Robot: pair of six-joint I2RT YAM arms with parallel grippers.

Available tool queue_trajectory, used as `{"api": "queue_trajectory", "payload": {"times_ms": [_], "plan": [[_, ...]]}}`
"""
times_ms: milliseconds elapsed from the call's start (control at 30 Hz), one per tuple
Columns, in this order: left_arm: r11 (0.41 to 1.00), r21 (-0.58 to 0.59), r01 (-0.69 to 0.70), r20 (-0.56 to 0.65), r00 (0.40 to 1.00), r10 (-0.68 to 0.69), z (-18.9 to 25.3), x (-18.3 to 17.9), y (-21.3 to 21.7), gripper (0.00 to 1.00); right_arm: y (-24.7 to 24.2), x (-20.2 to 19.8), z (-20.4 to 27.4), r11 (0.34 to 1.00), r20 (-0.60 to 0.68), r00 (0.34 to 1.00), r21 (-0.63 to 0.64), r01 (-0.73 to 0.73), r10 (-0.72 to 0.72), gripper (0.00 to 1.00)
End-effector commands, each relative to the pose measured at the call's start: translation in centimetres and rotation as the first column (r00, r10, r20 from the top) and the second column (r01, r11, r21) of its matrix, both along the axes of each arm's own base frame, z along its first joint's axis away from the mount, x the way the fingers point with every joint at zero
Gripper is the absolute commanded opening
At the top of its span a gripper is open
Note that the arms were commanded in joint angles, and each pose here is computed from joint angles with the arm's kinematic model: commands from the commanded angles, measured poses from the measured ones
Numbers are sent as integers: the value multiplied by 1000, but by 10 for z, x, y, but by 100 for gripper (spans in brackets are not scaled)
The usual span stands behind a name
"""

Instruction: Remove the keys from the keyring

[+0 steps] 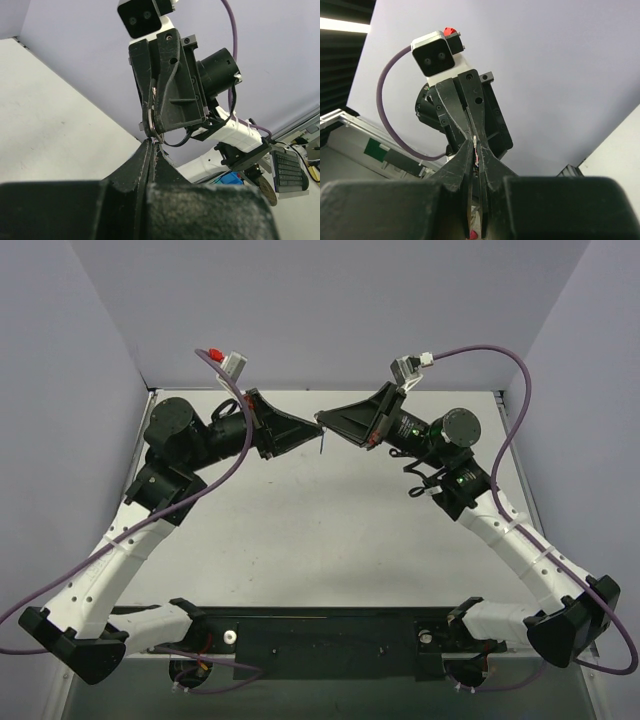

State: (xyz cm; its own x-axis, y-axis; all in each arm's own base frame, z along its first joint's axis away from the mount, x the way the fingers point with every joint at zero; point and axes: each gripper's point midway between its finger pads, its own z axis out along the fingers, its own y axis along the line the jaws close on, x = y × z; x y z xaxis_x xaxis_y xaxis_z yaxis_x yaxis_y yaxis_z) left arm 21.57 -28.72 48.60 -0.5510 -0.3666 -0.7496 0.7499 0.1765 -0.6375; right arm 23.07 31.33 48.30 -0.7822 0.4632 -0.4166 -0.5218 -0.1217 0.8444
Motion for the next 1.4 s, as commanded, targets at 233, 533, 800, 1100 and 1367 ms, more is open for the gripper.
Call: {"api": "queue_trajectory", "payload": {"times_ms": [233,533,800,1100,1367], "plan": [[981,-133,-144,-32,989,141,40,2,8,0,-3,2,-12,987,75,992,-117,106,-98,0],[924,-245,-293,-153,953,261,38,6,16,0,-1,12,-20,979,61,987,-132,156,-149,0],[887,-306,-346,-217,933,289,44,4,16,0,1,12,-19,980,64,986,-122,159,-152,0],[838,-354,-414,-291,901,322,40,10,18,0,2,12,-18,981,64,986,-111,160,-154,0],[784,-428,-450,-364,879,306,44,12,23,0,3,13,-20,981,62,985,-103,166,-160,0]]}}
